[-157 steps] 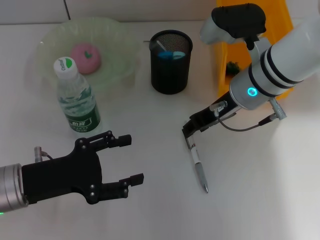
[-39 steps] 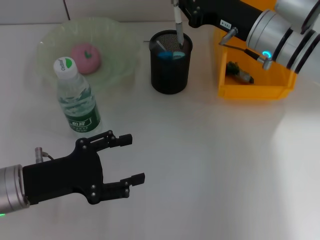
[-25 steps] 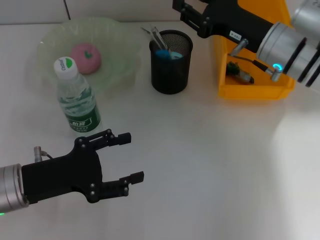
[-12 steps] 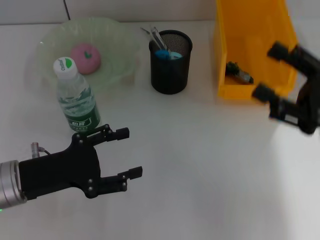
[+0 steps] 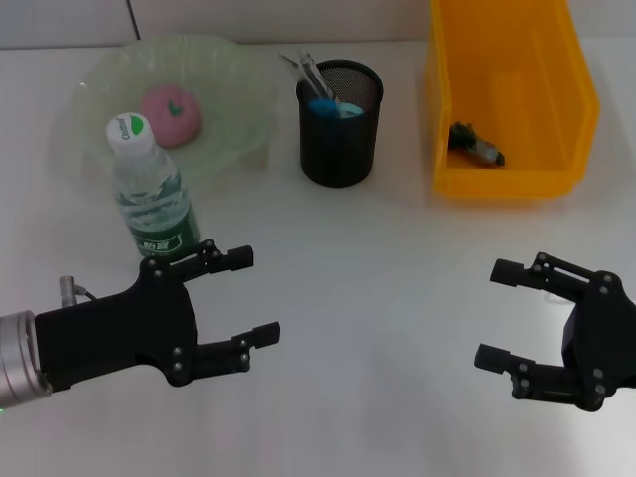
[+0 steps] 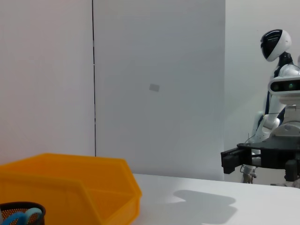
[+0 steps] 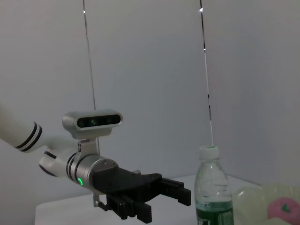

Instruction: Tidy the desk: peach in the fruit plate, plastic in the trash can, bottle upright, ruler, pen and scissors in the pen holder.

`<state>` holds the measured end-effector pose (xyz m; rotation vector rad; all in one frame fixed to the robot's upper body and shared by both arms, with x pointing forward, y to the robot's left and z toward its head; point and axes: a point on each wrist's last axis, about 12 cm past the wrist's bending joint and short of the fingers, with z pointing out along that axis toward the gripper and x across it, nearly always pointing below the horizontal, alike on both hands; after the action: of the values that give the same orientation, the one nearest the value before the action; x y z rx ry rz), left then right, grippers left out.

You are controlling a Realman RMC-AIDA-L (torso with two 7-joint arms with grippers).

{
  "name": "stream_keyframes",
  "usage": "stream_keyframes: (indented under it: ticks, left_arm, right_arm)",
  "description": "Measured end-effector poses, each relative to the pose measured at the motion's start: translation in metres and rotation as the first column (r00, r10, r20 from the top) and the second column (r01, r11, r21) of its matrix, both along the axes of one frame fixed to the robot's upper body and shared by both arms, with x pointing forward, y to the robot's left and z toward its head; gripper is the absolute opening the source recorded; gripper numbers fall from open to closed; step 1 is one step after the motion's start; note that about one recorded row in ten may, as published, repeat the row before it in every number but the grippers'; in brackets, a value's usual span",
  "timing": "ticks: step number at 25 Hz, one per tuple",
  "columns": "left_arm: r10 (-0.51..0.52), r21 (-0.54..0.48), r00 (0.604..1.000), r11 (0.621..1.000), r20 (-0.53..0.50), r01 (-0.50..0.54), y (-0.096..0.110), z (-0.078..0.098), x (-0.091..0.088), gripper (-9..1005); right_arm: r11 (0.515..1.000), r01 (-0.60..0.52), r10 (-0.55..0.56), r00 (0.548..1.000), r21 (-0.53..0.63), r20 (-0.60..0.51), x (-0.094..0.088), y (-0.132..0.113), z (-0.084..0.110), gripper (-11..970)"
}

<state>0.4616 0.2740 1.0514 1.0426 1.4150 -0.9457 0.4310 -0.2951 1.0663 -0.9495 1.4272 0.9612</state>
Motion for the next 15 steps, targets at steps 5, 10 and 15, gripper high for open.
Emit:
stream_keyframes:
  ticks: [5, 10, 15]
  left_arm:
    - [0.0, -0.003, 1.0, 1.0, -0.007, -0.001, 0.0, -0.001, -0.002, 802]
    - [-0.007, -0.006, 1.0, 1.0, -0.02, 0.007, -0.001, -0.001, -0.002, 802]
    - [-0.009, -0.007, 0.999, 1.0, -0.036, 0.009, -0.001, -0.002, -0.002, 802]
  right_arm:
    - [1.0, -0.006, 0.006, 1.0, -0.006, -0.001, 0.006, 0.004, 0.0, 826]
    - [1.0, -0.008, 0.008, 1.0, -0.007, -0.003, 0.013, 0.007, 0.0, 826]
    - [0.999, -0.015, 0.015, 1.0, -0.039, -0.01, 0.017, 0.008, -0.002, 826]
